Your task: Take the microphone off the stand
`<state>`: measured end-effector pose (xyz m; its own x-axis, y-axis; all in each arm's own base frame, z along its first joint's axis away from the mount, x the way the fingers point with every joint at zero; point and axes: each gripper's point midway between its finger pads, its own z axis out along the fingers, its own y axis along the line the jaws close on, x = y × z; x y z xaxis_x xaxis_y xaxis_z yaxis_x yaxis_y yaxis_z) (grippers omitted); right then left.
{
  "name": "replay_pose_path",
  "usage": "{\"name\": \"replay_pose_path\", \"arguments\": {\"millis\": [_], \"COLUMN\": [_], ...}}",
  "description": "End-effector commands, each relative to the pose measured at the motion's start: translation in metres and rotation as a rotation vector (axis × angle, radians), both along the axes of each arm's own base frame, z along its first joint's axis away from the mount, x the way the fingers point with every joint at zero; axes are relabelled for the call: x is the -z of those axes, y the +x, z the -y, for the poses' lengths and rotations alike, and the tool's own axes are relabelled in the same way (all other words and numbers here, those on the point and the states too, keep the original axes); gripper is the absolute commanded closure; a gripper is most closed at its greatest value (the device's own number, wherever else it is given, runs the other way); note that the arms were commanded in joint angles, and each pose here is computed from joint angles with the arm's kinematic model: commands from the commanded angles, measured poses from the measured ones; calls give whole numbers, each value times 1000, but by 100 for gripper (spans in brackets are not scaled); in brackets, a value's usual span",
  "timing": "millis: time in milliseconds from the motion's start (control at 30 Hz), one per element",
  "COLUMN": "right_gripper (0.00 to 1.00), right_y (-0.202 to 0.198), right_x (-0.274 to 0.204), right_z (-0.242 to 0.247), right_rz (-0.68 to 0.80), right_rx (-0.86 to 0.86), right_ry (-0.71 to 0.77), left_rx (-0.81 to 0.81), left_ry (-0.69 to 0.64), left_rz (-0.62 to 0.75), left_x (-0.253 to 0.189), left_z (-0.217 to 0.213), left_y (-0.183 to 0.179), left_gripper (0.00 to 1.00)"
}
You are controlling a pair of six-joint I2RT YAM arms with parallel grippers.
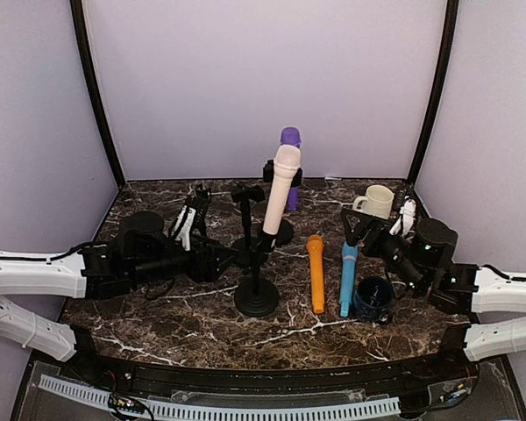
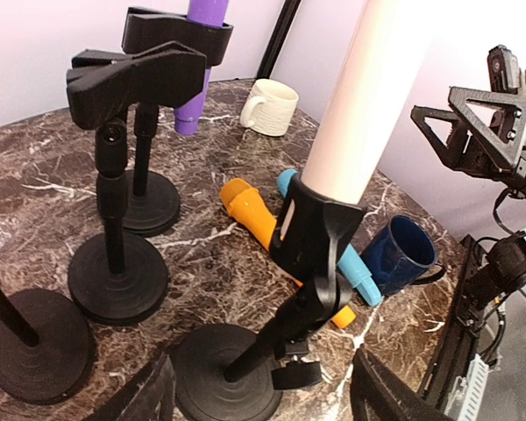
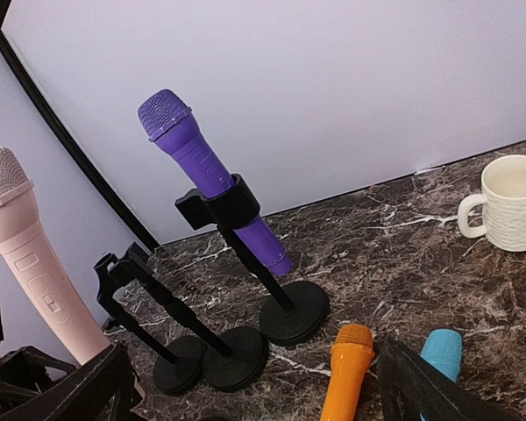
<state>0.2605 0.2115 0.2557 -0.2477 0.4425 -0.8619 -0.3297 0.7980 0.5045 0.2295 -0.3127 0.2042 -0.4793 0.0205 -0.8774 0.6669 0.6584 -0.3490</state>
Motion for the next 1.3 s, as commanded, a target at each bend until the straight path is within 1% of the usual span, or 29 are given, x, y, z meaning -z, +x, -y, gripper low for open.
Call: {"name": "replay_pose_path", "arguments": {"millis": [0, 100, 167, 233, 267, 300, 500, 733, 867, 967, 1033, 1067, 1100, 1200, 1267], "right_gripper": [1, 1, 2, 1, 1, 1, 1, 1, 2, 1, 2, 2, 4, 14, 21], "right_y": [-1, -6, -9, -15, -16, -16, -12, 0, 15, 22, 27, 30, 31, 31, 30], "right_x": [-24, -40, -48, -59, -63, -65, -84, -92, -91, -88, -87, -84, -85, -87, -90], "right_z": [-14, -36, -55, -74, -81, -87, -113, -140, -147, -153, -155, -155, -156, -161, -164], "right_rz": [63, 113, 128, 148, 155, 156, 193, 191, 150, 135, 130, 121, 121, 127, 142], "right_rx": [-68, -176, -261, -355, -383, -404, -474, -510, -471, -463, -447, -434, -433, -449, -468], "right_ry": [38, 13, -7, -4, 1, 5, 23, 28, 23, 15, 16, 12, 11, 13, 12], "left_rx": [16, 27, 30, 24, 24, 20, -24, -23, -25, -21, -11, -5, -5, -1, 3], "left_ry": [156, 184, 228, 267, 265, 283, 302, 295, 296, 297, 299, 301, 305, 305, 310], "left_rz": [141, 167, 181, 188, 194, 189, 189, 196, 210, 210, 209, 211, 211, 220, 227], "left_x": [-4, -8, -6, -2, -5, 1, 6, 7, 5, 7, 9, 9, 10, 10, 10], "left_z": [0, 16, 27, 37, 41, 44, 45, 48, 50, 51, 53, 54, 54, 55, 56], "left_y": [-1, 0, 2, 4, 5, 7, 16, 17, 19, 20, 19, 19, 19, 19, 19], "left_gripper": [28, 27, 26, 25, 24, 24, 22, 25, 30, 37, 42, 47, 49, 62, 66]}}
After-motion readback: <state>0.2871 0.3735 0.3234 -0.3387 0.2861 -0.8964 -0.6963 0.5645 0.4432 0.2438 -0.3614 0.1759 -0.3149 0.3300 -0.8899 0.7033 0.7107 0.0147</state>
